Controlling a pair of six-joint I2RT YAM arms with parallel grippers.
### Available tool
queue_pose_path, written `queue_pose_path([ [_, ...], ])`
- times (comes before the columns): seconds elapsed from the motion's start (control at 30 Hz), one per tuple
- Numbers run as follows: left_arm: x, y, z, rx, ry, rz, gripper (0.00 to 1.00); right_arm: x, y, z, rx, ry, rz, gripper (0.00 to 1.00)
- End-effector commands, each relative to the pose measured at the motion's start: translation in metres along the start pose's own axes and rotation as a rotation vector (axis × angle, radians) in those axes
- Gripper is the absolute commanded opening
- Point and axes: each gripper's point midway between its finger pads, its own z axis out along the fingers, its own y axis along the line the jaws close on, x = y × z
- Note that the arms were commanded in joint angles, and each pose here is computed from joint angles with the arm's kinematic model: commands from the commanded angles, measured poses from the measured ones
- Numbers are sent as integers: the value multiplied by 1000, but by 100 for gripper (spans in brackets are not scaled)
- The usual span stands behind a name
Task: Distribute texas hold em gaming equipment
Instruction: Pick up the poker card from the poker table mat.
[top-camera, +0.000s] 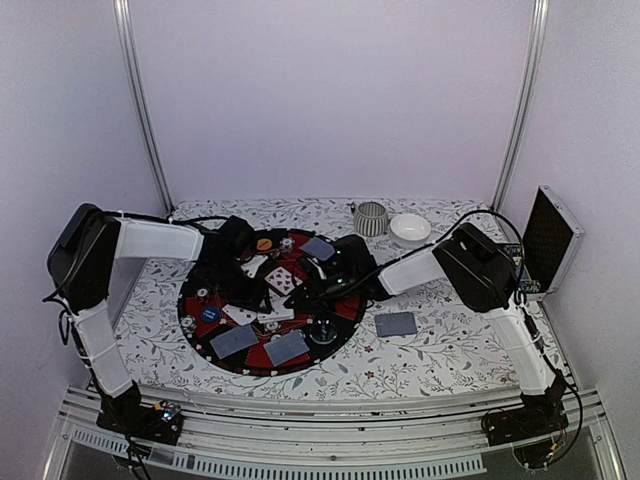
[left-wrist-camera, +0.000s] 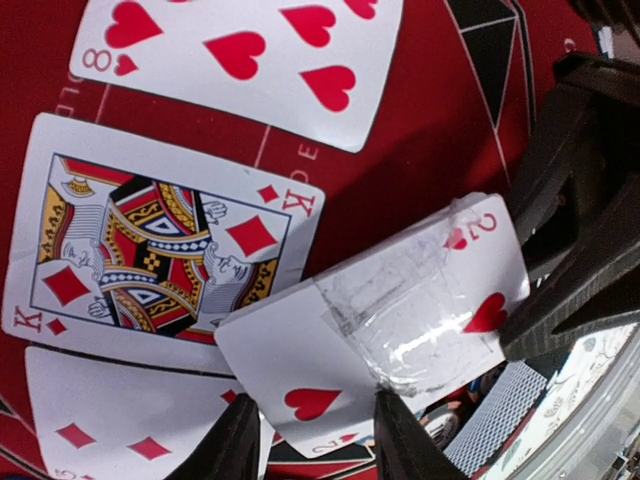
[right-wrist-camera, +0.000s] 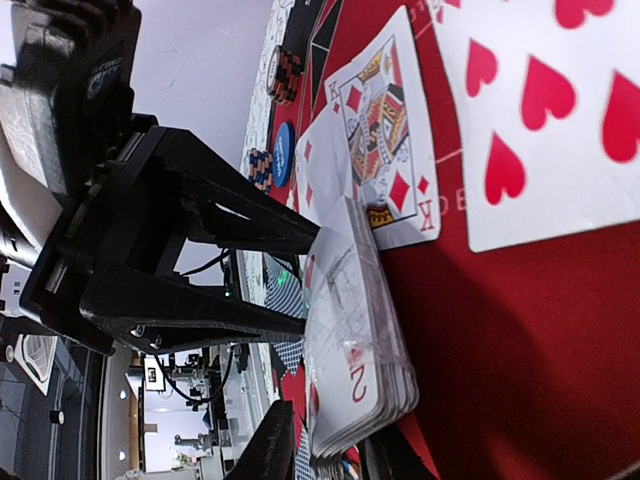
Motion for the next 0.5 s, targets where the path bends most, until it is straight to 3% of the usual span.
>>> queue_pose_path([
  [0.0, -7, -11, -7, 69, -57, 36, 41, 3, 22, 18, -63, 25, -74, 24],
  [0.17, -7, -11, -9, 80, -64, 38, 41, 5, 27, 13, -55, 16, -78, 6],
  [0.3, -10, -18, -19, 107, -80, 44, 40, 9, 37, 1, -39, 0, -90, 3],
  [0.47, -39, -57, -98, 189, -285, 127, 45, 2, 75, -30, 16, -57, -214, 2],
])
